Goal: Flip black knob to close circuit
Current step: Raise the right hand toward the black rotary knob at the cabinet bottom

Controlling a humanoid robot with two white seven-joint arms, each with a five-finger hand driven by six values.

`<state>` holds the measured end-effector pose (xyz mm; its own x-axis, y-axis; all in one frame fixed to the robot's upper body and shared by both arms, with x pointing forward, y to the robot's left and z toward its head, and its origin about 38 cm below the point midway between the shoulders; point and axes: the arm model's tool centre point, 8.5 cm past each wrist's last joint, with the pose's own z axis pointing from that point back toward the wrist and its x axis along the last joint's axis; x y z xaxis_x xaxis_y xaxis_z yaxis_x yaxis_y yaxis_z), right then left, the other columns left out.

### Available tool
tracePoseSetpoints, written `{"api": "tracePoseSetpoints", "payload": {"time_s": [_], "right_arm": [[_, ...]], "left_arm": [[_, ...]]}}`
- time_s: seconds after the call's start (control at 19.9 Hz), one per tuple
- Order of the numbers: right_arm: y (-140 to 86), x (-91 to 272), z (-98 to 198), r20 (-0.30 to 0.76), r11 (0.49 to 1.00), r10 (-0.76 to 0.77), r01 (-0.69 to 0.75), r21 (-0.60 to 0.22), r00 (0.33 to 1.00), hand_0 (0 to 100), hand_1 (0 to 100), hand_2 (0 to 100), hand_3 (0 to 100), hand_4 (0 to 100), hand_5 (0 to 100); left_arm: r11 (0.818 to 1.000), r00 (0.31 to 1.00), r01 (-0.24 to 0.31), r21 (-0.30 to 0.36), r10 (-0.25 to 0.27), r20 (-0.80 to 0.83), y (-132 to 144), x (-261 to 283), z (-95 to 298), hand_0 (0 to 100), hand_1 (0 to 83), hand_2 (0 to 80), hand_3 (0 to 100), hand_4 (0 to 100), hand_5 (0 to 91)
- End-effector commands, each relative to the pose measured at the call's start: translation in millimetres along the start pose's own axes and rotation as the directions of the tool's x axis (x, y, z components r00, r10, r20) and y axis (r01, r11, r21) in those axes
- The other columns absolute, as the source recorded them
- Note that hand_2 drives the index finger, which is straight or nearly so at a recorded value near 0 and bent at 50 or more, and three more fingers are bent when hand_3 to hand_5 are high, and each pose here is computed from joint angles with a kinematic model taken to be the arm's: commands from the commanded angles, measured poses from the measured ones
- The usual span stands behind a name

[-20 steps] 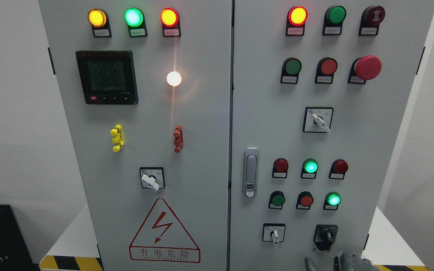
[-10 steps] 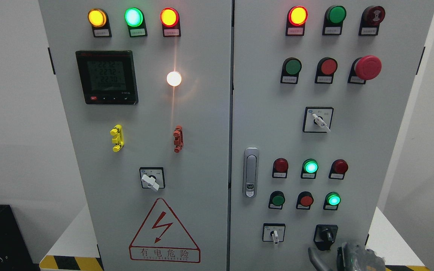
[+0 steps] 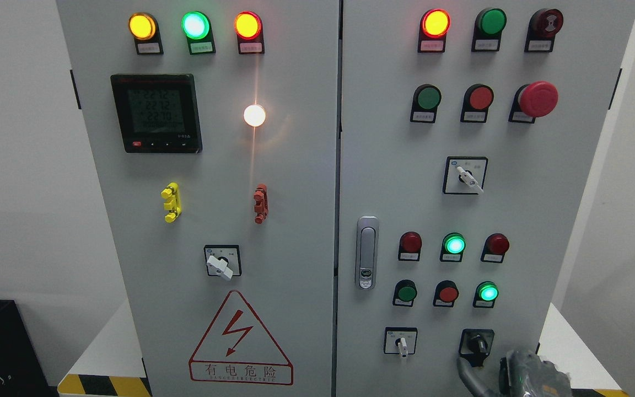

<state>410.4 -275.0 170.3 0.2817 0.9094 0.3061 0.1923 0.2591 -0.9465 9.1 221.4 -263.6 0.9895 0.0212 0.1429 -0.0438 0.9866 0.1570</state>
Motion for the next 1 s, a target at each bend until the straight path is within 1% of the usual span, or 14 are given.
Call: {"api": "tracePoseSetpoints", "payload": {"time_s": [0.0,0.55,0.95], "right_arm": [[-1,-8,-5,-0.027,1.0,0.015,-0.015,-0.005,1.0,0,0,98,100,100,100],[-8,-21,-11,-0.054,1.0,0.016,-0.018,-0.025,0.998,0,0,98,100,100,100],[-8,-24,-11,-0.059,0.999,0.018,-0.02,-0.028,0.998,0,0,97,100,100,99]], "left_arm": [[1.0,1.0,0.001,-0.001,-0.001,0.001,0,0,0,12,55.6,0.0,0,0,0.0],[1.0,1.0,-0.001,-0.001,0.001,0.0,0,0,0,12,55.6,0.0,0,0,0.0],[1.0,1.0,-0.001,-0.001,0.001,0.002,0,1,0,12,55.6,0.0,0,0,0.0]]}}
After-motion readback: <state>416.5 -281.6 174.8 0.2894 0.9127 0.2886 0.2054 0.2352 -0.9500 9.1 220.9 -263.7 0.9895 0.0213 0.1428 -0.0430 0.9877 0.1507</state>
